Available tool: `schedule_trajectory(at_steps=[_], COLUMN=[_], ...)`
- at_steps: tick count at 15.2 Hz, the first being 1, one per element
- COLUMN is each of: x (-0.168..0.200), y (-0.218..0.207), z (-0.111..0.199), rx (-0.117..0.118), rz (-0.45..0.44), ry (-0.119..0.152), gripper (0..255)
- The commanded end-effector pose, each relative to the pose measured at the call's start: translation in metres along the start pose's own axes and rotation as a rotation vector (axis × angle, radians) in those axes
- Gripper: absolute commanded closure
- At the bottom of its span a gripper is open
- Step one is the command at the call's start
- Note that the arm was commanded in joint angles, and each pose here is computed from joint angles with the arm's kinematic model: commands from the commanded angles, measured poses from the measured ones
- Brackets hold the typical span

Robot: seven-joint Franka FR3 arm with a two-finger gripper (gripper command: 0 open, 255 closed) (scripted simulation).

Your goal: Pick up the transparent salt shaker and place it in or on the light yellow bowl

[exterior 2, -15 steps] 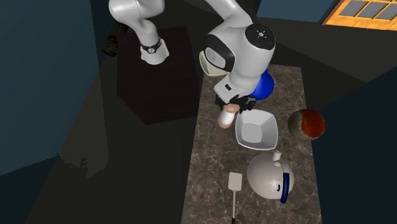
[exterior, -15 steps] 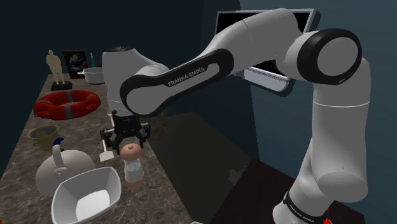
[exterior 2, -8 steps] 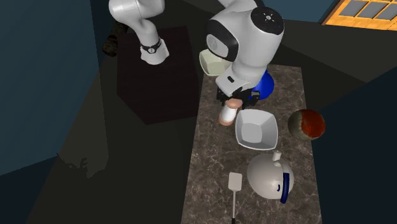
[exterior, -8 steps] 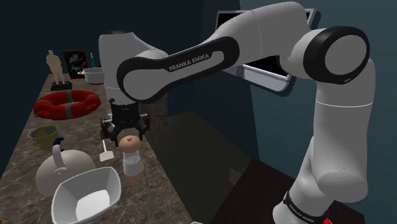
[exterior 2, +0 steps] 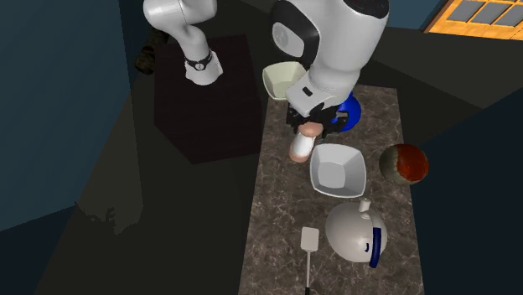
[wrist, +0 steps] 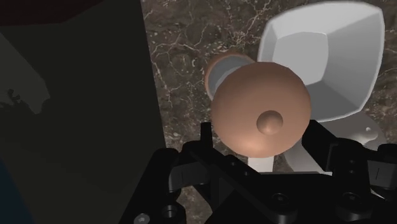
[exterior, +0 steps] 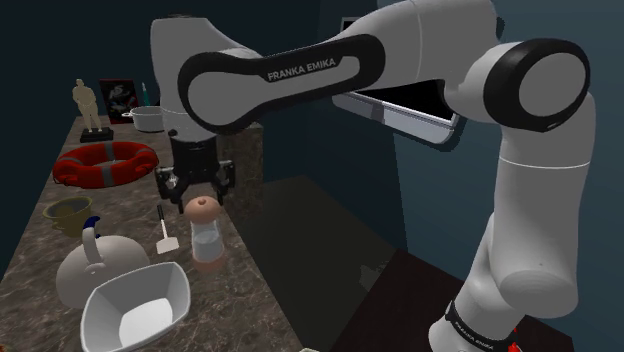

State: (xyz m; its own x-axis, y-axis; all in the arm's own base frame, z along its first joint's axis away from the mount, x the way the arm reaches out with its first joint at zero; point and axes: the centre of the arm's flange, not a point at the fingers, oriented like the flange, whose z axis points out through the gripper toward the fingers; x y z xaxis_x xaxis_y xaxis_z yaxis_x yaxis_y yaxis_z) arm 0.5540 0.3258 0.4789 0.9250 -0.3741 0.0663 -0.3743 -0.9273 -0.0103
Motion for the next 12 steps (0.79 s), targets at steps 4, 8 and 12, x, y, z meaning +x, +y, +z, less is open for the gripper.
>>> schedule_trajectory(at_steps=[4, 8, 12], x=[-0.037, -0.086, -0.136], y=[0.01, 0.023, 0.037], z=[-0.02, -0.033, -0.047], rx=[0.0, 0.0, 0.0], rz=[0.0, 0.0, 0.0], ry=[0.0, 0.0, 0.0], gripper=[255, 255, 255])
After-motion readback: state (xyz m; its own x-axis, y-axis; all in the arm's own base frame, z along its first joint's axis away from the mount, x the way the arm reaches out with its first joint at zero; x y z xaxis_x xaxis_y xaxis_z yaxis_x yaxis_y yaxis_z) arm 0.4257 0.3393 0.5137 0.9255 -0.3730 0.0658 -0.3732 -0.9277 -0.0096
